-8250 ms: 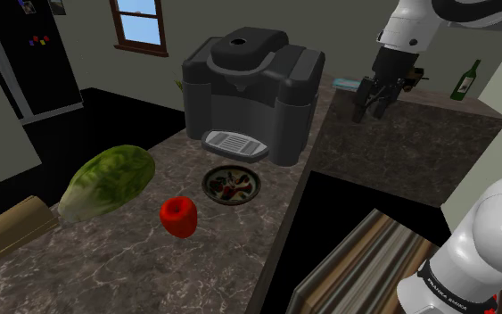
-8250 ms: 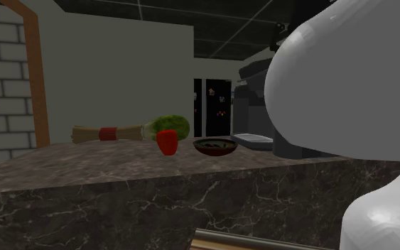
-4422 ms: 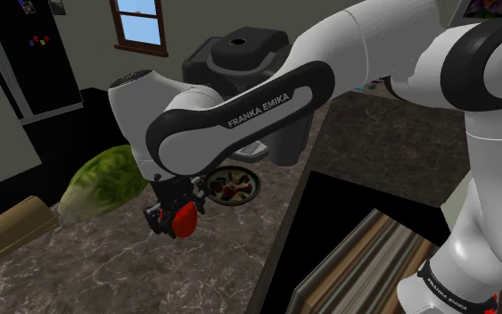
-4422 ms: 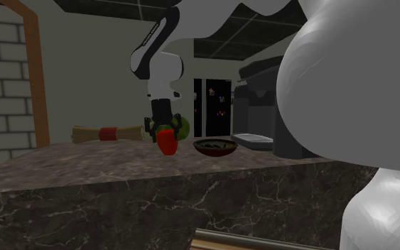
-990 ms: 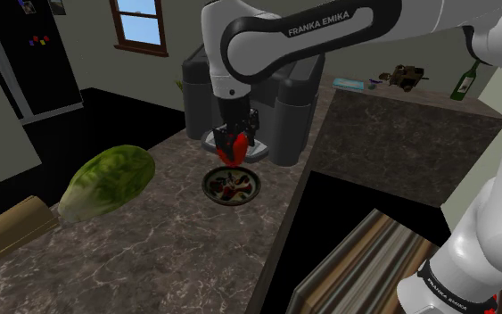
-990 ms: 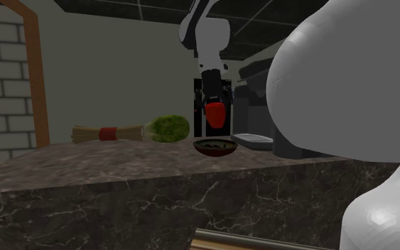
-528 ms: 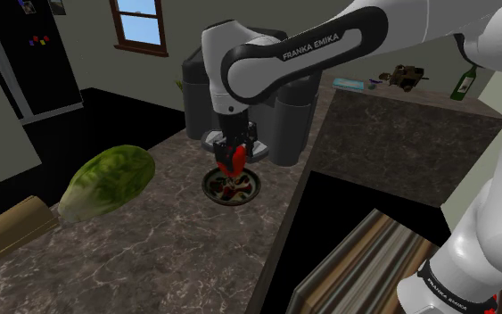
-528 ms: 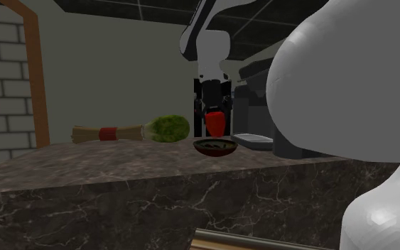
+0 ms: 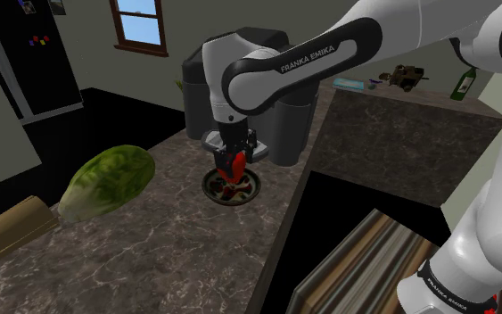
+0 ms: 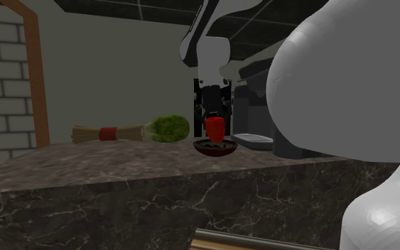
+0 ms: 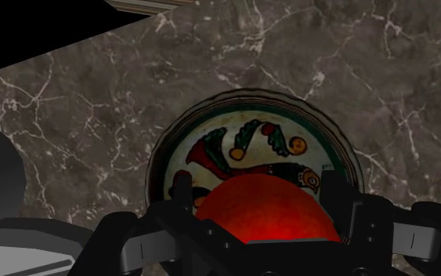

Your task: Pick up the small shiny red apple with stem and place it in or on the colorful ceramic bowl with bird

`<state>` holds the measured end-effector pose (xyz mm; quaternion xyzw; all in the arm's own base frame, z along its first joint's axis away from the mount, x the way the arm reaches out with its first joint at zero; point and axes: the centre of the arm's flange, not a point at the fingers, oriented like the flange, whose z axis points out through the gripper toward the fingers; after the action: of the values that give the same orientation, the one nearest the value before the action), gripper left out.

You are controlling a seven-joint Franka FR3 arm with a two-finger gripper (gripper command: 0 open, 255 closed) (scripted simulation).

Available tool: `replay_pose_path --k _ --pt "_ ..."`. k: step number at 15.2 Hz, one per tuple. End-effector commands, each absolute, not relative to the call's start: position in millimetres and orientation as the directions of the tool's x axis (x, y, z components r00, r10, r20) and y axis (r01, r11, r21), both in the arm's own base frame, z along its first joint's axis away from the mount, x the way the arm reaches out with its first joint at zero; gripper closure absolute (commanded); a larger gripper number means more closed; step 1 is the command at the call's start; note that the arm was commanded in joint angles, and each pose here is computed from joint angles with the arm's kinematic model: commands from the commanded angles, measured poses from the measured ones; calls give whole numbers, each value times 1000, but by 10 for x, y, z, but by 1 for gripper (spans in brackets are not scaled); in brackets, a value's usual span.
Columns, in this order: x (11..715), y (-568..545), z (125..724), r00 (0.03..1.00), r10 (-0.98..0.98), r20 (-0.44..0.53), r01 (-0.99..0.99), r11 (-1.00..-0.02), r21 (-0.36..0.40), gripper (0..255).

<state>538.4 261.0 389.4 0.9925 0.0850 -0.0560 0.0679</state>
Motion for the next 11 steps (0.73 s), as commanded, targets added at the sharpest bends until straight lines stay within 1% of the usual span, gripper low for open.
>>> replay_pose_path --k 1,2,3,8,11 --pt "5384 2610 3894 979 161 -122 176 -976 125 255" --pt "5384 2610 3894 979 161 -122 176 -976 125 255" --pt "5384 2610 3894 979 161 -122 176 -976 125 0" --pt "5384 2610 3894 979 161 -122 176 -976 125 0" --pt "5423 2668 4284 979 161 -122 176 -976 125 0"
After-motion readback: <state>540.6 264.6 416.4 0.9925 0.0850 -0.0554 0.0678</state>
